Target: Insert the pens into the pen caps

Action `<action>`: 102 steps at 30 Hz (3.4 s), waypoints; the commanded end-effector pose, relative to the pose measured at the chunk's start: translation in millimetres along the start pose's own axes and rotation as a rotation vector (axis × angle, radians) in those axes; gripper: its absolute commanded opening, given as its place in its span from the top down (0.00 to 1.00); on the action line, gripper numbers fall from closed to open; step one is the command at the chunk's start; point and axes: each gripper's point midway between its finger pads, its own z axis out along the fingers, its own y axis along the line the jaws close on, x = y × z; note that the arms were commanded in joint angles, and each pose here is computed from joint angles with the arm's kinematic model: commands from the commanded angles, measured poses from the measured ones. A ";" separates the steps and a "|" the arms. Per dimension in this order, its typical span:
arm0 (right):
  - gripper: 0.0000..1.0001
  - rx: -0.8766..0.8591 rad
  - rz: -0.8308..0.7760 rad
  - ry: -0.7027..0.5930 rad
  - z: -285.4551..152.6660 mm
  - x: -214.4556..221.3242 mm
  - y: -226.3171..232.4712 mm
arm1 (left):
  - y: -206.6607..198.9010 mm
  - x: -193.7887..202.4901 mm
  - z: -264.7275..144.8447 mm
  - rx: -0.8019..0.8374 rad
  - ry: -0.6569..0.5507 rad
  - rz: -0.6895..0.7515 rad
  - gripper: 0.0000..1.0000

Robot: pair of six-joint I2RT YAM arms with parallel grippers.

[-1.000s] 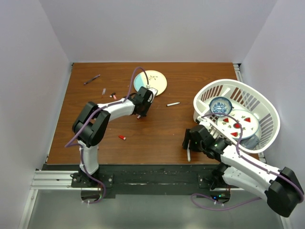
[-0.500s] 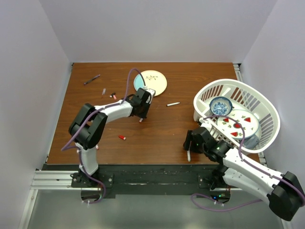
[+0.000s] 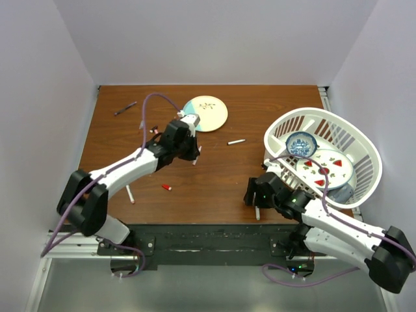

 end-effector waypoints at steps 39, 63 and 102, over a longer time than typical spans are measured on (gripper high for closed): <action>0.57 -1.089 -0.002 -0.353 -132.5 -113.9 248.4 | -113.7 -23.9 -174.4 0.871 -0.541 -0.384 1.00; 1.00 -0.995 0.024 -0.382 -123.5 -100.3 223.8 | -97.6 -23.4 -168.9 0.674 -0.521 -0.441 0.37; 1.00 -0.747 -0.071 -0.465 -147.6 -91.6 129.1 | 61.8 127.4 -71.3 0.175 0.413 1.306 0.52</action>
